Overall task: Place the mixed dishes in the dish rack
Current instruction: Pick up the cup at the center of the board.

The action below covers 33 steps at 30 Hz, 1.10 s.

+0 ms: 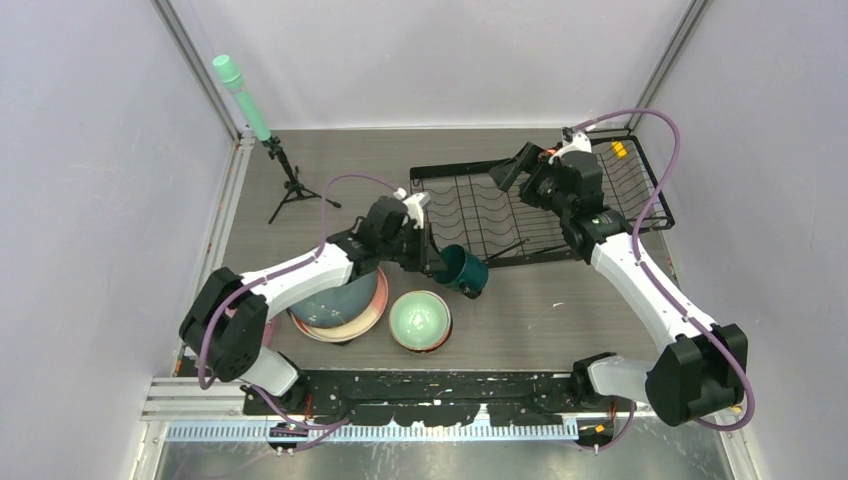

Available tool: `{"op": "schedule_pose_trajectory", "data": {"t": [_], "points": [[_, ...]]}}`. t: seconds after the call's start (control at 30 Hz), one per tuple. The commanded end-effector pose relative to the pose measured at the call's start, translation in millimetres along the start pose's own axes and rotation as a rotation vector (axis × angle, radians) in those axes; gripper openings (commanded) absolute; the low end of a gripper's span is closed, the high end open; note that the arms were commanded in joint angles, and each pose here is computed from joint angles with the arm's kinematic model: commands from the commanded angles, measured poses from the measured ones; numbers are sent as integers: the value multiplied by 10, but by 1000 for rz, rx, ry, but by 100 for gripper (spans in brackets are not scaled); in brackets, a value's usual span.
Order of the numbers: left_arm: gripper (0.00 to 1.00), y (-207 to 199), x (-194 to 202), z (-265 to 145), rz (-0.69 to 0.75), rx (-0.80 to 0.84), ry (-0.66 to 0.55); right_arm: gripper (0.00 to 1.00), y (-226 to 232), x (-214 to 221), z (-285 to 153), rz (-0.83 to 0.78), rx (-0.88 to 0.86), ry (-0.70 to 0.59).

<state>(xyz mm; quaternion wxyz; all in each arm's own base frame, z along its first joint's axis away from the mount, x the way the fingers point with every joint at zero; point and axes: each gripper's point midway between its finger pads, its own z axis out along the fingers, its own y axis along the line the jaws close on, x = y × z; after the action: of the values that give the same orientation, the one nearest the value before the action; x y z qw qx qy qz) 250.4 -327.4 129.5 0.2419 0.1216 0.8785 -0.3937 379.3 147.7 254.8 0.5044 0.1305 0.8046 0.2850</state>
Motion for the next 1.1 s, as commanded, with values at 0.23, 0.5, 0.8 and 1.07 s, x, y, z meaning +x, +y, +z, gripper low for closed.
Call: {"op": "schedule_pose_trajectory", "data": {"t": [0.23,0.5,0.8,1.07], "points": [[0,-541,-755,-558,-70,382,-225,93,726,-75,60,182,-377,23],[0,-407,-860,-797,-113,420,-307,93,828,-57,1,177,-438,43],[0,-503,-1196,-1232,104,424,-533,94,1046,-72,-154,181,-560,69],[0,-468,-1506,-1388,103,521,-694,94,1341,-184,-384,245,-726,80]]}}
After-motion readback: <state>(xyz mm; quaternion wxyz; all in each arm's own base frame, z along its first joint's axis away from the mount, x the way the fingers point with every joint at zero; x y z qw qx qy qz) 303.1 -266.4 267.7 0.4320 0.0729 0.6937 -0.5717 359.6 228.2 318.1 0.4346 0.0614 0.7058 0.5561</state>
